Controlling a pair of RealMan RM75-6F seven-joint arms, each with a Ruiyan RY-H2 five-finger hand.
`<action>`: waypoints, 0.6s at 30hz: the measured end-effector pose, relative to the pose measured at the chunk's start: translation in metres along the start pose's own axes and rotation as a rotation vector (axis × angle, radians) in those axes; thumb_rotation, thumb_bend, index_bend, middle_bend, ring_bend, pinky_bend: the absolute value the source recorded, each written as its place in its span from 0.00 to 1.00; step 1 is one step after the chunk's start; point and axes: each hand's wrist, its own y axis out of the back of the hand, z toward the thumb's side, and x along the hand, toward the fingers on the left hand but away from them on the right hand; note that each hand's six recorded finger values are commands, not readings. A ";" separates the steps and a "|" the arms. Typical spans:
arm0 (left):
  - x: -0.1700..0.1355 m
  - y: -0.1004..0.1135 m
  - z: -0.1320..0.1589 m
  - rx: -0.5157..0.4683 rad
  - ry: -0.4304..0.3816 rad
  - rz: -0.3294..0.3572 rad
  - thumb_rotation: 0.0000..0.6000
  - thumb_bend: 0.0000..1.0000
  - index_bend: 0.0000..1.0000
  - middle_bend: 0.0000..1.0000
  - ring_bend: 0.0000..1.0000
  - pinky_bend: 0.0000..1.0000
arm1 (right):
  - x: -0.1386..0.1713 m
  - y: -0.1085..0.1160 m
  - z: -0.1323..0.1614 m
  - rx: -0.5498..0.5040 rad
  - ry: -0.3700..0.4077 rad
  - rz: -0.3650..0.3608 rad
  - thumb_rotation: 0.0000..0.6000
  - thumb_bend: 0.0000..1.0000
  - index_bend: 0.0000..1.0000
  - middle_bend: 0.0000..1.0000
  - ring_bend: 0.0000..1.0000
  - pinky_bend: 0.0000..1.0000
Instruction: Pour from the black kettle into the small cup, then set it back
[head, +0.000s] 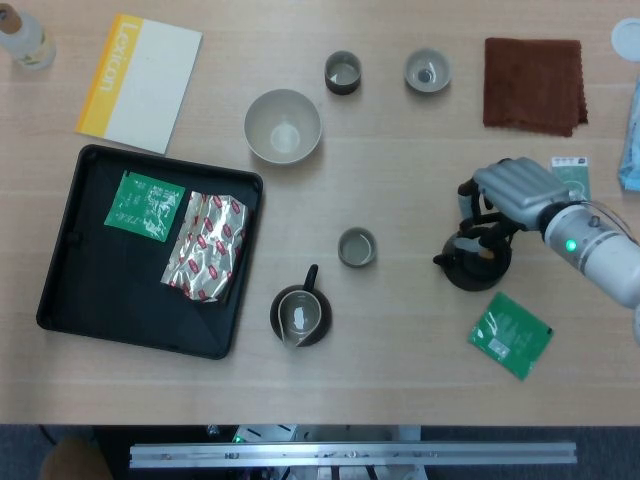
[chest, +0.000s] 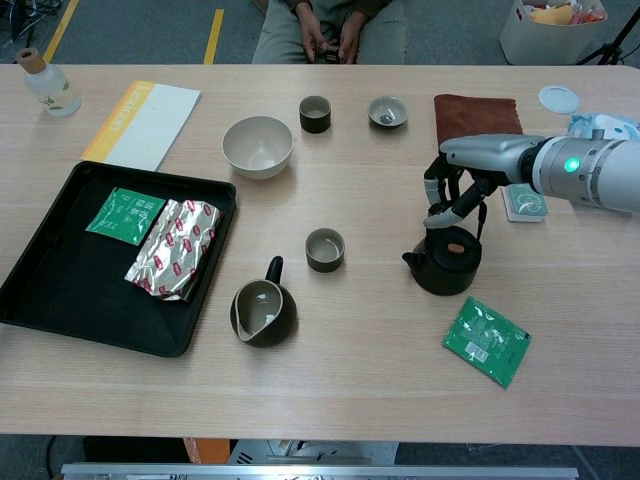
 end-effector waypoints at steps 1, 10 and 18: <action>0.000 0.000 -0.001 0.000 0.002 0.001 1.00 0.43 0.14 0.24 0.19 0.17 | 0.001 0.000 0.000 0.002 -0.001 0.002 0.68 0.20 0.55 0.53 0.43 0.22; 0.000 -0.001 -0.002 -0.003 0.006 0.000 1.00 0.43 0.14 0.24 0.19 0.17 | 0.008 -0.002 0.002 0.023 0.000 0.030 0.68 0.21 0.56 0.54 0.44 0.22; -0.001 -0.001 -0.004 -0.004 0.010 0.000 1.00 0.43 0.14 0.24 0.19 0.17 | 0.011 -0.005 0.007 0.038 0.010 0.054 0.68 0.22 0.58 0.56 0.46 0.22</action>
